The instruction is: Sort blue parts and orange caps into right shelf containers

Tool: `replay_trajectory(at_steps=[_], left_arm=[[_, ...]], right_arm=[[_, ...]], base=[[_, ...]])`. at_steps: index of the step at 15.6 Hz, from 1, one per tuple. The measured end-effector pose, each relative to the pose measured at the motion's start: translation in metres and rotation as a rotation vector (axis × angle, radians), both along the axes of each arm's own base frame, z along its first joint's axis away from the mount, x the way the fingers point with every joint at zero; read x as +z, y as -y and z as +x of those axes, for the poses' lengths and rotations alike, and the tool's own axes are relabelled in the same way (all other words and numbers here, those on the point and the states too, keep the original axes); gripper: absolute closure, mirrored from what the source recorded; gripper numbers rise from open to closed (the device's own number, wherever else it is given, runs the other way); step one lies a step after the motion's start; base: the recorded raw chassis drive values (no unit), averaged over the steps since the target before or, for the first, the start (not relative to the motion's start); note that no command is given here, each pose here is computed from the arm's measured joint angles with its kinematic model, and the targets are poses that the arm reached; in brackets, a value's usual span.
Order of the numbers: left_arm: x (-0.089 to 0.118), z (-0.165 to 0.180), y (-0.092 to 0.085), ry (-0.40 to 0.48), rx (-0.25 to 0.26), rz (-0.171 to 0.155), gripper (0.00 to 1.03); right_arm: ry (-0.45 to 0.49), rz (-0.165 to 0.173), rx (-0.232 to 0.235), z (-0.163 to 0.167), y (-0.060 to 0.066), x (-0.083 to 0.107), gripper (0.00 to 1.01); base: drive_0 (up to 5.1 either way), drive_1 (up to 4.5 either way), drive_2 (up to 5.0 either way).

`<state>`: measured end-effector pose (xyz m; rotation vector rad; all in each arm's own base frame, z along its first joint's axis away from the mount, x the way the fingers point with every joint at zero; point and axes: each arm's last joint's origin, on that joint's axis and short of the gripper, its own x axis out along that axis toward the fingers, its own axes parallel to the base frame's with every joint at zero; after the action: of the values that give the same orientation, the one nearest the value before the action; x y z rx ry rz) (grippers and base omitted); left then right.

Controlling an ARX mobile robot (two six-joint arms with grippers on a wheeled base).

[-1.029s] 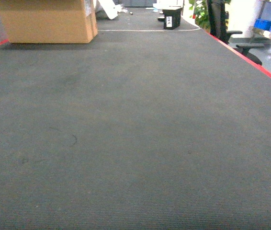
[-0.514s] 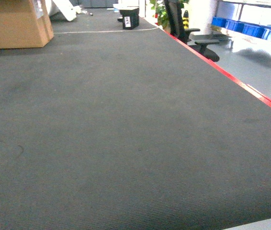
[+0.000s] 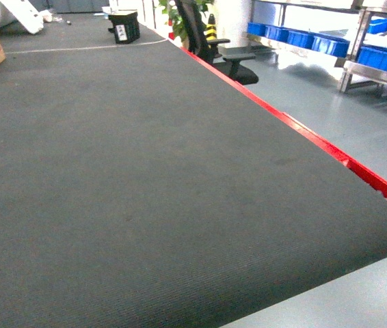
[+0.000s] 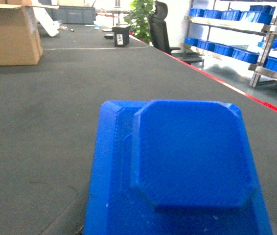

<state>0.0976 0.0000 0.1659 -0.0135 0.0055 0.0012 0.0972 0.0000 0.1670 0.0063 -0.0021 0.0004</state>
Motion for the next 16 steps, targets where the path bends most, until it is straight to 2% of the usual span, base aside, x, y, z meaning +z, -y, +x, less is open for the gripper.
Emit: replay_trajectory(at_steps=[16], left_arm=[[0.0,0.0,0.0,0.0,0.0,0.0,0.61]], right_arm=[[0.0,0.0,0.0,0.0,0.0,0.0,0.61]], base=[[-1.6,-1.56,-1.6]])
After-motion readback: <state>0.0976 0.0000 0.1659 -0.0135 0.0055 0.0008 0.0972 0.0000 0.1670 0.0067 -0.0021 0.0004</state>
